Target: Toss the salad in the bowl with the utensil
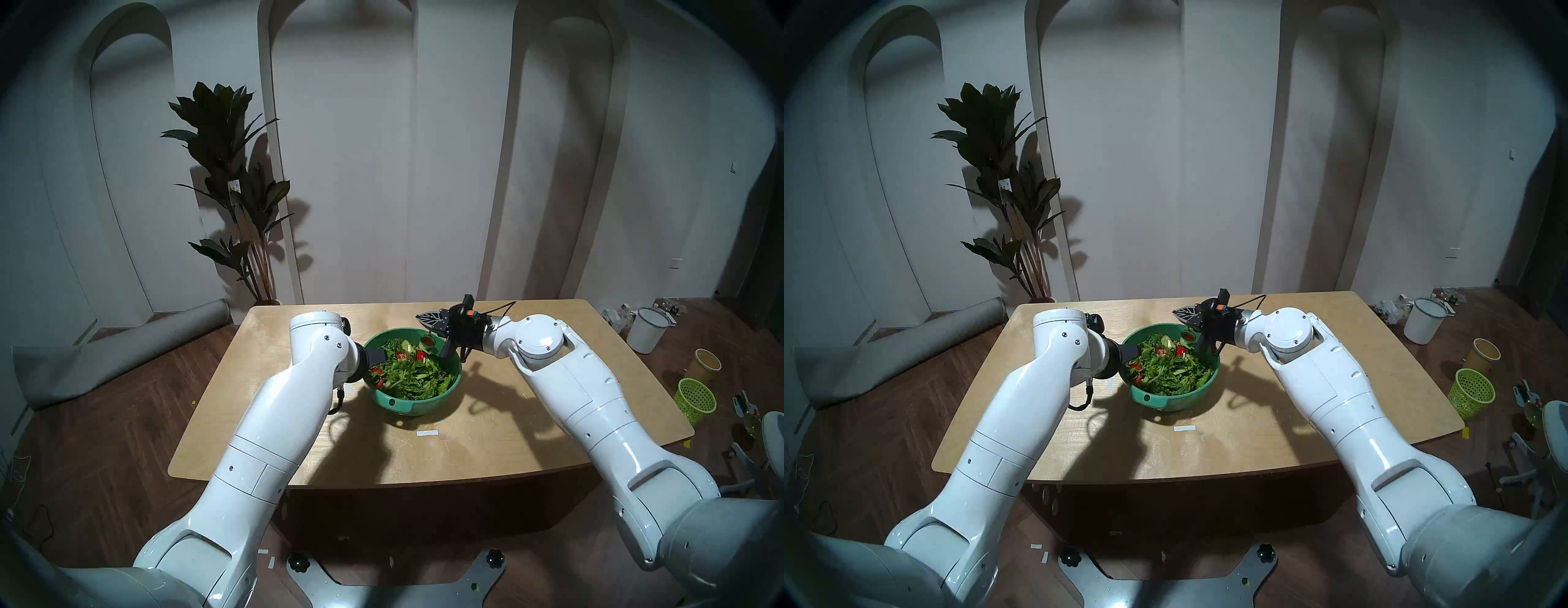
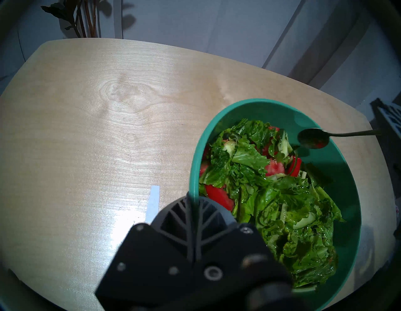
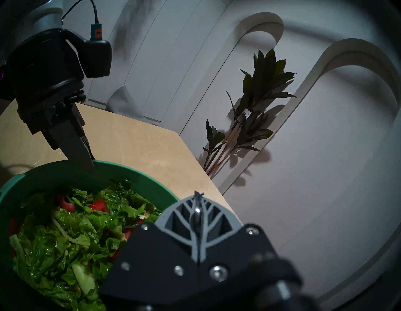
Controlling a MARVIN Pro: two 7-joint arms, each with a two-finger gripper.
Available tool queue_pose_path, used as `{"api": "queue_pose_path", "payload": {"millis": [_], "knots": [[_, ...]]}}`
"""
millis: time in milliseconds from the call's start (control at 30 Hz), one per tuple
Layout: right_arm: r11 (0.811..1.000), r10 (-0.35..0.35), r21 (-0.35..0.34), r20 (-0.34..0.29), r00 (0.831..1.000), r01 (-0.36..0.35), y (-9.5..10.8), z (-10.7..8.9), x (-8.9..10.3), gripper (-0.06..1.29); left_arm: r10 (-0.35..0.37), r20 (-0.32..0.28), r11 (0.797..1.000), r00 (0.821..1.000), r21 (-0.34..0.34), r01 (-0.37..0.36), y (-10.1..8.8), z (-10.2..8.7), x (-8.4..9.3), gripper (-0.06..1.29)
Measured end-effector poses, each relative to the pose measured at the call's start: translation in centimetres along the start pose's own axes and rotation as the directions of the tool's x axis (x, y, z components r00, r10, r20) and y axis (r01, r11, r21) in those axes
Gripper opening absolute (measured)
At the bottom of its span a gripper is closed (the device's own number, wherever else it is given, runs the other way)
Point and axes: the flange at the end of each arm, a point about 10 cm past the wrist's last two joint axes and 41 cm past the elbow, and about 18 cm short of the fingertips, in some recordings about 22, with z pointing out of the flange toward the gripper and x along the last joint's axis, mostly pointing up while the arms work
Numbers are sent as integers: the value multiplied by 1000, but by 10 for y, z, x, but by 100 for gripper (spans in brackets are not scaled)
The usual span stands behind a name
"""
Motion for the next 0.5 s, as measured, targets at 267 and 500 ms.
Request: {"api": "queue_pose_path", "payload": {"millis": [267,500], "knots": [[999,33,3,1,999,-33,-7,25,-15,-3,1,0,1000,1000,3,-1,0,0,0,-3],[986,153,-59,-49,987,-156,-3,38,-24,-3,0,-1,1000,1000,5,0,0,0,0,-3]]}}
